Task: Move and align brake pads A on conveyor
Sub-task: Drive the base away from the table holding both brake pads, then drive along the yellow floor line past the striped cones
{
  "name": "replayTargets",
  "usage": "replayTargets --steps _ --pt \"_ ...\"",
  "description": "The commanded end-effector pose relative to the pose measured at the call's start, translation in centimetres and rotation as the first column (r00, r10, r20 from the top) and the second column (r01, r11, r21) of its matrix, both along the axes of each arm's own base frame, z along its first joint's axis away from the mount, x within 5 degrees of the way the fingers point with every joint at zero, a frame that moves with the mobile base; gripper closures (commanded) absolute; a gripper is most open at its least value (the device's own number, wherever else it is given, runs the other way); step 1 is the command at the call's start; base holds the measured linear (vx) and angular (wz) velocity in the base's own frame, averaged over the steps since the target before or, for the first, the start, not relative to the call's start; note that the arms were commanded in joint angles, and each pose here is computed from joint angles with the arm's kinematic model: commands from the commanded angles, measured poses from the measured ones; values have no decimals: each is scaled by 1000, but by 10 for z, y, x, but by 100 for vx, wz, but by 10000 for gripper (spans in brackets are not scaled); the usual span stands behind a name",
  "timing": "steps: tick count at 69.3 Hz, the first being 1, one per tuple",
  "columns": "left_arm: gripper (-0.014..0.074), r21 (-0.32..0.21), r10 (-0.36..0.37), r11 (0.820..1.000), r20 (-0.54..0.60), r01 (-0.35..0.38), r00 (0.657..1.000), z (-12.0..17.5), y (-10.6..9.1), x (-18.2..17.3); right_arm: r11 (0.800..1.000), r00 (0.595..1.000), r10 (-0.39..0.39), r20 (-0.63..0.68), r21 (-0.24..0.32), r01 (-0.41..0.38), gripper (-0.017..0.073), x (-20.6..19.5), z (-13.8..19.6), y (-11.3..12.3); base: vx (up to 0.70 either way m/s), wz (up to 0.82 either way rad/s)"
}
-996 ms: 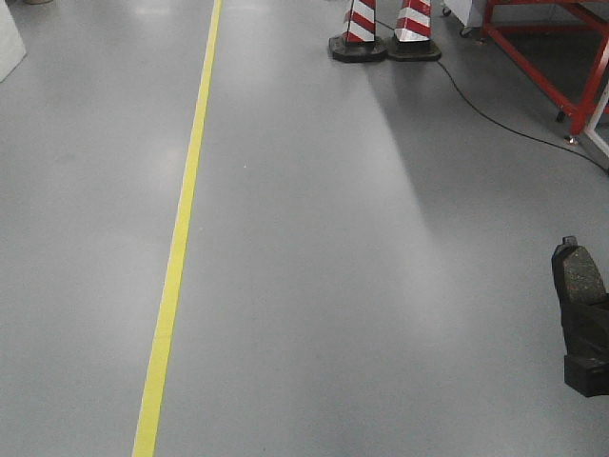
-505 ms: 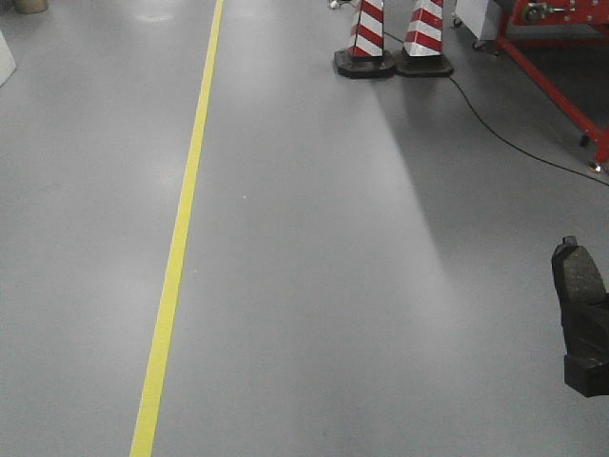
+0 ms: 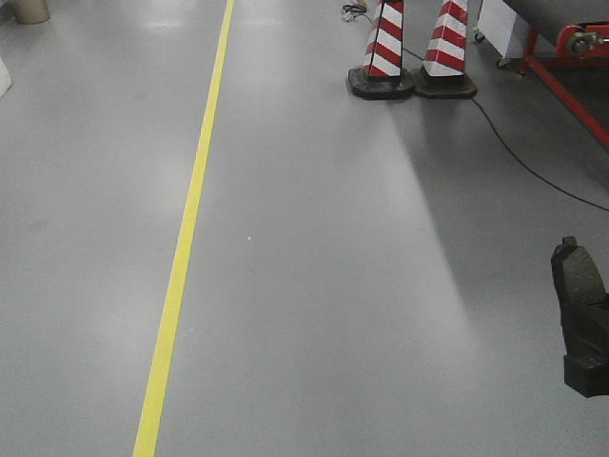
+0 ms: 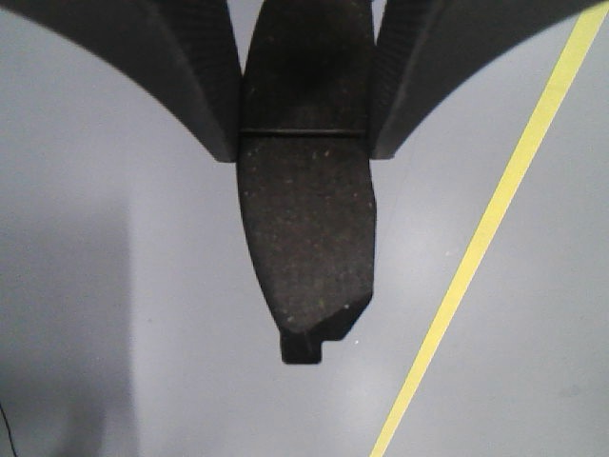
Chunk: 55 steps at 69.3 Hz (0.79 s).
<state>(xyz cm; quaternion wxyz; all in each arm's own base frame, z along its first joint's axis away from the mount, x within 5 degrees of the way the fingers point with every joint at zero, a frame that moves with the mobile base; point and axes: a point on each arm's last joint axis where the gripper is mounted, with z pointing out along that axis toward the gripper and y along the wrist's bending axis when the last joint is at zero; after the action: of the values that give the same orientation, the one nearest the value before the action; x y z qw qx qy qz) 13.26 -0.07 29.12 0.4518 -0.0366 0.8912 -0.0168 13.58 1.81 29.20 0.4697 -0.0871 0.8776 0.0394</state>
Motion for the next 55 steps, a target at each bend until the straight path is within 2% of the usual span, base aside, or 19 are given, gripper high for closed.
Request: replayTargets --steps 1,55 --pt "465 -3 -7 1000 116 7 993 17 -1 5 1000 993 -11 115 8 10 476 4 17 -1 58 -2" --pt "465 -3 -7 1000 116 7 993 17 -1 5 1000 993 -11 114 8 10 476 4 17 -1 58 -1"
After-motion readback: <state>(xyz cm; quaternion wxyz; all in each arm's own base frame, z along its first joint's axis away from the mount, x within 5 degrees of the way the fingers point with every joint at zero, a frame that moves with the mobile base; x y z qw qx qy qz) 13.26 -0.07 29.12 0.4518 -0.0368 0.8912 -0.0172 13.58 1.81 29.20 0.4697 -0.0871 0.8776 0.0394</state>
